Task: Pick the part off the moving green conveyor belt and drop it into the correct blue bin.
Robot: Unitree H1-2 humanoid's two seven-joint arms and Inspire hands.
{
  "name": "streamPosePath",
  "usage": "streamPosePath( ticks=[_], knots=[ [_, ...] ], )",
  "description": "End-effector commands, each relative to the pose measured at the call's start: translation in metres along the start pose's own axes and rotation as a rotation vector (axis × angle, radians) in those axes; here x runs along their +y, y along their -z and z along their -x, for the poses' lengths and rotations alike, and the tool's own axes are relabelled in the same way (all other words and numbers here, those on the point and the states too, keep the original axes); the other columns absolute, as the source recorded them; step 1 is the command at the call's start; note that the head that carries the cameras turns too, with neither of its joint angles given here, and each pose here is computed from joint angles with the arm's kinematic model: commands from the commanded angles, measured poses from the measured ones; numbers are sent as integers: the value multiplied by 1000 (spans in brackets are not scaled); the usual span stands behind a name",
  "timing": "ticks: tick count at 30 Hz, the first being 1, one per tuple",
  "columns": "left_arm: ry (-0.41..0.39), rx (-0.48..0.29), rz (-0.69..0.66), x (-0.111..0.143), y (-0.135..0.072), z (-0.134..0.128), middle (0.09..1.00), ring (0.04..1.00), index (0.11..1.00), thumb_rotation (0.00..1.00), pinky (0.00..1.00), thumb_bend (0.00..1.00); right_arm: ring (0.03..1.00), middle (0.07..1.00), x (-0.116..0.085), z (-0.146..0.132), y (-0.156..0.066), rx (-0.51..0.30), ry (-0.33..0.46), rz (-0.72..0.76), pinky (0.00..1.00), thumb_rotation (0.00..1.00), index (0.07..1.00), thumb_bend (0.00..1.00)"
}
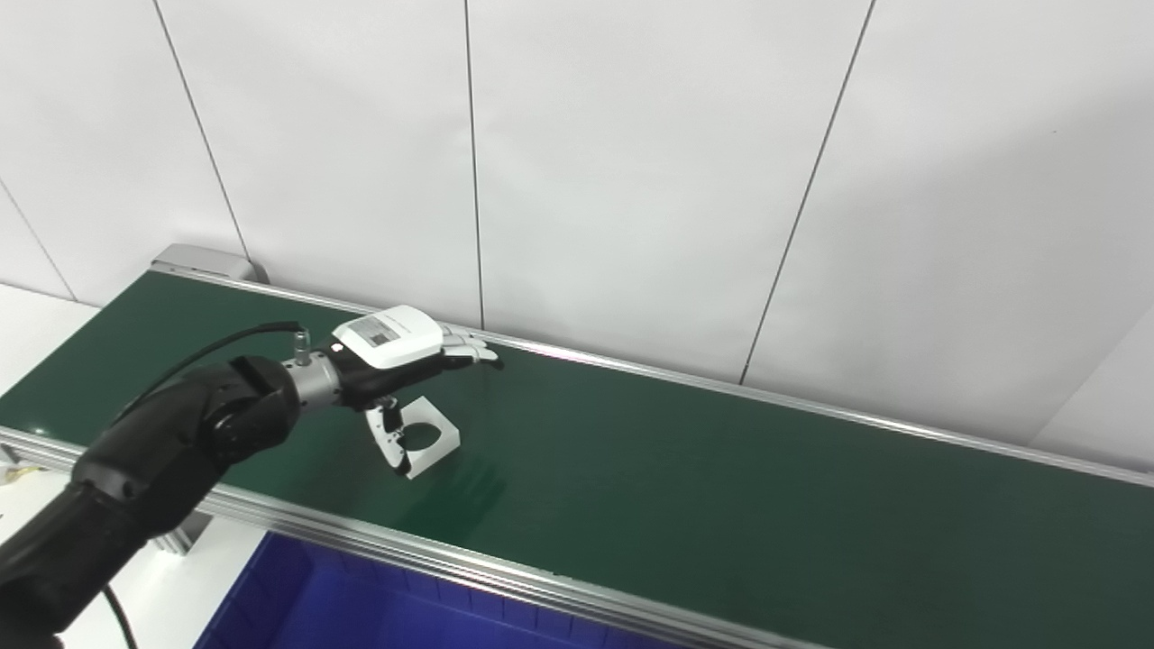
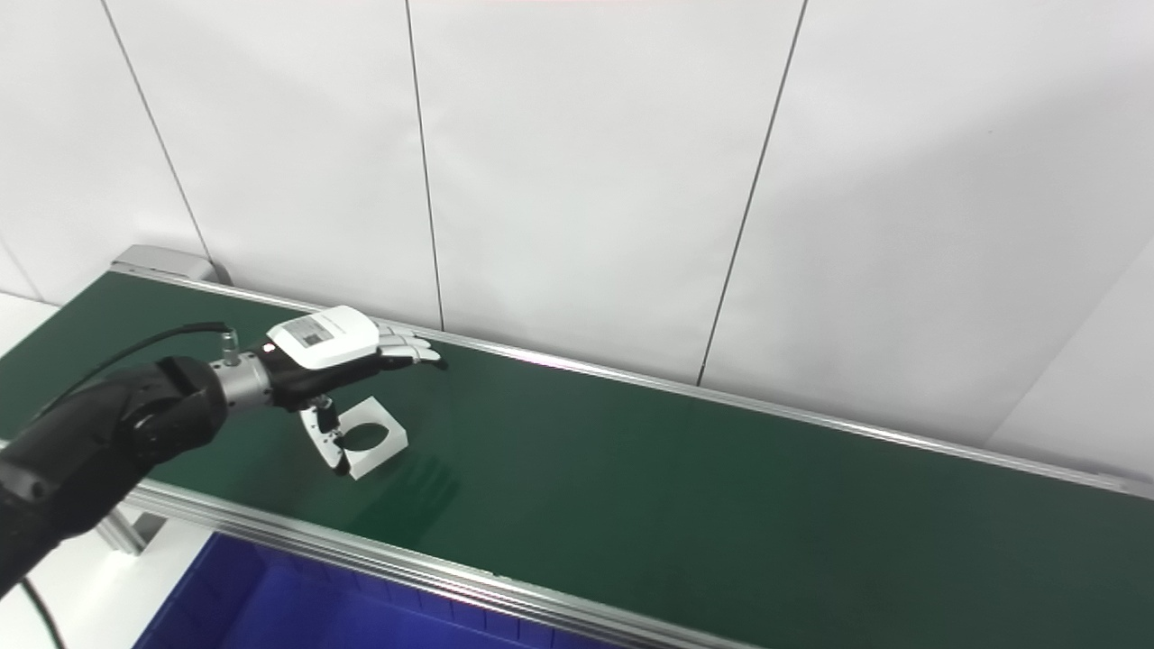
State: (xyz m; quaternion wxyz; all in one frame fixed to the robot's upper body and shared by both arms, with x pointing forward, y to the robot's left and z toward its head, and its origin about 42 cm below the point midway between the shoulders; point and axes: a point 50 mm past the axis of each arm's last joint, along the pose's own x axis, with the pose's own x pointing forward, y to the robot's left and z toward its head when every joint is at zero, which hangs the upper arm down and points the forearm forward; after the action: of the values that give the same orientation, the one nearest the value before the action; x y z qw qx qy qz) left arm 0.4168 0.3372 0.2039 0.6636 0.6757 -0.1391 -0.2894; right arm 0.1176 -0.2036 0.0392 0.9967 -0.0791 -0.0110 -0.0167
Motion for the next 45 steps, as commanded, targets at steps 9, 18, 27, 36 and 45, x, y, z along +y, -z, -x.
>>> streamPosePath(
  ticks=[9, 18, 27, 36, 45],
  knots=[
    [-37, 0, -63, 28, -8, -21, 941, 940, 900, 85, 891, 882, 872, 889, -3, 0, -10, -77, 7, -19, 926, 444, 973, 642],
    [14, -3, -77, 18, -20, -38, 943, 948, 904, 64, 896, 897, 878, 886, -4, 0, -9, -72, 24, -21, 924, 470, 966, 660],
    [41, 15, -92, 7, -24, -47, 941, 952, 904, 16, 916, 880, 877, 881, -4, 1, -9, -70, 30, -28, 927, 478, 965, 661],
    [70, 31, -116, -8, -25, -58, 945, 950, 898, 0, 911, 841, 871, 880, -4, 1, -10, -71, 32, -29, 915, 464, 965, 646],
    [70, 62, -110, -17, -23, -64, 938, 935, 900, 0, 910, 747, 871, 883, -4, 2, -10, -69, 38, -37, 912, 480, 963, 656]
  ],
)
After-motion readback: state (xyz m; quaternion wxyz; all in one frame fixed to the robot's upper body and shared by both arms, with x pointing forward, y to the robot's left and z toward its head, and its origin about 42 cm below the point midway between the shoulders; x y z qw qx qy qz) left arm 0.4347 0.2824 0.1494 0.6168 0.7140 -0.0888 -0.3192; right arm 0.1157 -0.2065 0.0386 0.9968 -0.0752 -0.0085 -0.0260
